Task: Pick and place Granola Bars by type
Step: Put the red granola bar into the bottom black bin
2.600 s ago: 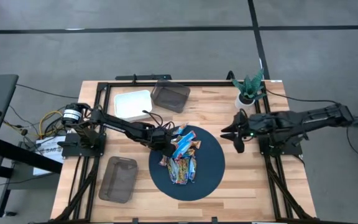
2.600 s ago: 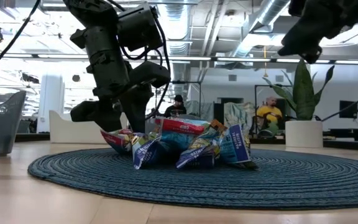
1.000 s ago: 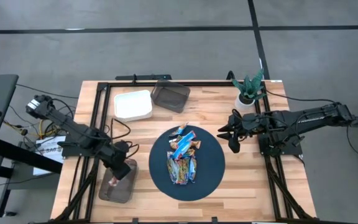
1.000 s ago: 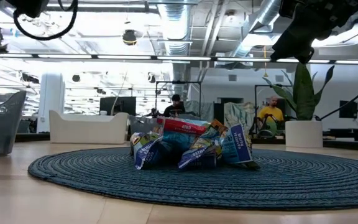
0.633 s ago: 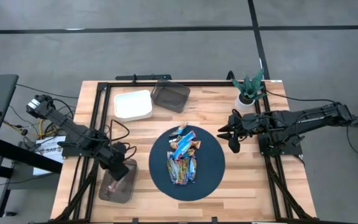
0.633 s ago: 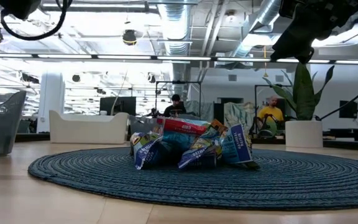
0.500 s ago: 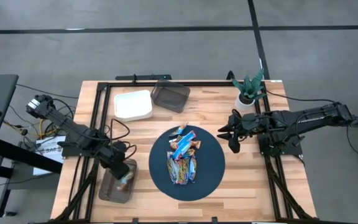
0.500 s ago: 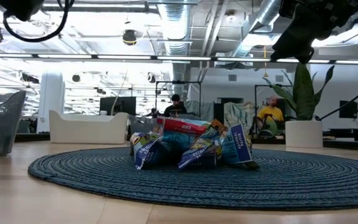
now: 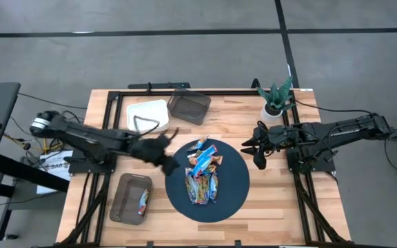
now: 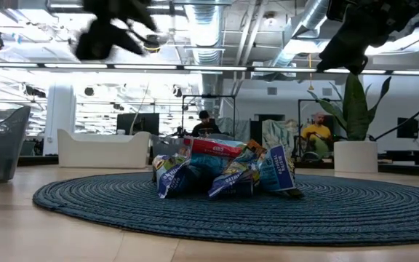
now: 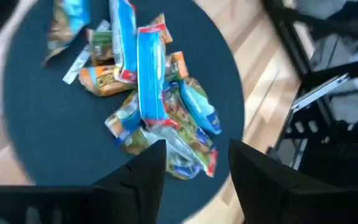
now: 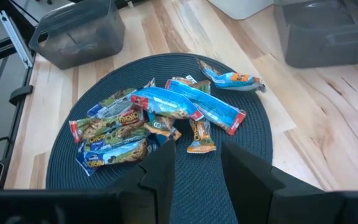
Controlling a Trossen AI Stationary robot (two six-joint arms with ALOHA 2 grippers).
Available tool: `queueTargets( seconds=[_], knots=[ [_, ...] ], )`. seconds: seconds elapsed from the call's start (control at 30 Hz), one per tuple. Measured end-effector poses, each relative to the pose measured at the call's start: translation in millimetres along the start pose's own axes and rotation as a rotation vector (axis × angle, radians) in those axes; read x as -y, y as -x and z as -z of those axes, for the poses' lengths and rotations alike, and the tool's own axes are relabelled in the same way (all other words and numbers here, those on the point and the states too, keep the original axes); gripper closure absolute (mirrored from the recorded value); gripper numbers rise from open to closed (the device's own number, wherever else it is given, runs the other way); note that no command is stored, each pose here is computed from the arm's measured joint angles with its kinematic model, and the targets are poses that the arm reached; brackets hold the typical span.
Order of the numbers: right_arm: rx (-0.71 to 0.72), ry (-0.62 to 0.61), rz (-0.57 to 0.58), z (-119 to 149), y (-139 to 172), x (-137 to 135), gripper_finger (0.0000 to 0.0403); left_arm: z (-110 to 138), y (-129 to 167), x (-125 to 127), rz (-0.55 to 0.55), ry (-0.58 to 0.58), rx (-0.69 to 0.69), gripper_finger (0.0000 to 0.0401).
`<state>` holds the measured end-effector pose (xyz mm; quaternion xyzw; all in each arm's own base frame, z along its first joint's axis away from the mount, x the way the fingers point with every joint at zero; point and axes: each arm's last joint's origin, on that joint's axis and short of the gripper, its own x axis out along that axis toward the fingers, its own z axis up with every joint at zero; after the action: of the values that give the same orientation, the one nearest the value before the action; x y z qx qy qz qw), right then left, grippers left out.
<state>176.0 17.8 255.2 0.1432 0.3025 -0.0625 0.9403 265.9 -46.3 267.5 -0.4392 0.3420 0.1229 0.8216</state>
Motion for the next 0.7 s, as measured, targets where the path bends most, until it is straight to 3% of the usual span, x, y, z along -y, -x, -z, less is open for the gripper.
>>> queueTargets(
  seconds=[0.13, 0.3, 0.5, 0.7],
  knots=[
    [-0.011, 0.002, 0.005, 1, 0, 0, 0.028, -10, -46, -10, 0.018, -0.03, -0.098, 0.0243],
    [-0.011, 0.002, 0.005, 1, 0, 1, 0.028, -5, -98, -26, -0.002, -0.003, -0.233, 0.0231],
    [-0.015, 0.002, 0.007, 2, 0, 1, 0.028, -15, -135, -11, -0.003, -0.11, -0.246, 0.0203],
    [-0.014, 0.002, 0.006, 1, 0, 1, 0.028, -28, -145, 1, -0.206, -0.235, -0.252, 0.0191]
  ],
)
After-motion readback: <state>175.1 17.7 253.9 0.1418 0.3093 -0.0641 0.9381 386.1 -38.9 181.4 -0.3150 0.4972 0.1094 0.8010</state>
